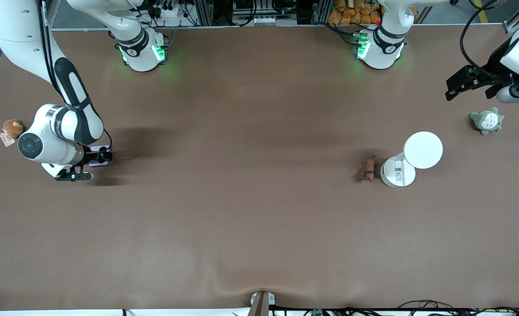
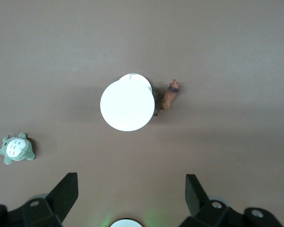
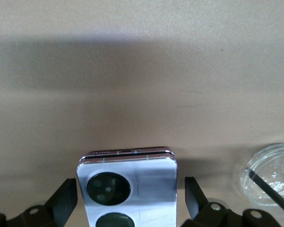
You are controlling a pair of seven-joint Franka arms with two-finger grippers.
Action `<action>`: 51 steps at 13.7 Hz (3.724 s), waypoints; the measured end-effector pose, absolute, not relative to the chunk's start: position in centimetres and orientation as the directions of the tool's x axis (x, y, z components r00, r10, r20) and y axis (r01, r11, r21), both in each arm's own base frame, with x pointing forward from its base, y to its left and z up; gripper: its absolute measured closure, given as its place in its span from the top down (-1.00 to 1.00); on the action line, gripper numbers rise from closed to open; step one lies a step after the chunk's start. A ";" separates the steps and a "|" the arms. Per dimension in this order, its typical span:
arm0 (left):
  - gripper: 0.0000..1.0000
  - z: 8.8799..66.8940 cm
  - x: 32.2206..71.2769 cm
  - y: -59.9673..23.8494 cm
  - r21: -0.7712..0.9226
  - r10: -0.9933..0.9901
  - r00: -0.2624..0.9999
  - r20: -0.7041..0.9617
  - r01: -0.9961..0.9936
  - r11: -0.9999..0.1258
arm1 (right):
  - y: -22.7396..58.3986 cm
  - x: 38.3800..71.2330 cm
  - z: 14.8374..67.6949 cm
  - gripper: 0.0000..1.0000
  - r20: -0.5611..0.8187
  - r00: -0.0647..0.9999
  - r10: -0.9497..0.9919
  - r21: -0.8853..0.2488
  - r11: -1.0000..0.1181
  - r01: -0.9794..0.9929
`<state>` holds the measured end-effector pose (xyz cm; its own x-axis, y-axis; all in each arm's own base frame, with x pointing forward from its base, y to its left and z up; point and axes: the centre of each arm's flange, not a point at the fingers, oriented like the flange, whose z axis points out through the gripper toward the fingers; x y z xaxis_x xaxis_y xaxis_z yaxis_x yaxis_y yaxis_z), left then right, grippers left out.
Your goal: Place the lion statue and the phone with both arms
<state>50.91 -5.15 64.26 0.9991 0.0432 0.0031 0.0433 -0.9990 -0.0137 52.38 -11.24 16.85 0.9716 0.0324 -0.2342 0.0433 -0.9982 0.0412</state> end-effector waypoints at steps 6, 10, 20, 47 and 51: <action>1.00 64.3 50.9 -5.5 -0.014 0.037 0.999 0.004 0.037 -0.999 | -11.5 54.1 18.5 1.00 -0.202 0.979 0.032 0.047 -0.998 0.043; 1.00 64.3 50.9 -5.5 -0.014 0.036 0.999 0.004 0.036 -0.999 | -11.5 56.4 21.5 1.00 -0.200 0.979 0.035 0.040 -0.998 0.044; 1.00 64.5 50.9 -5.5 -0.014 0.036 0.999 0.007 0.036 -0.999 | -10.5 63.4 36.9 1.00 -0.266 0.962 0.054 0.001 -0.998 0.056; 1.00 65.1 49.7 -6.0 -0.017 0.029 0.999 0.022 0.030 -0.999 | -6.2 57.5 68.6 1.00 -0.103 0.994 -0.021 -0.002 -1.000 -0.021; 1.00 65.1 49.1 -6.1 -0.018 0.028 0.999 0.041 0.029 -0.999 | -6.5 56.9 67.9 1.00 -0.109 0.994 -0.020 -0.015 -1.000 -0.022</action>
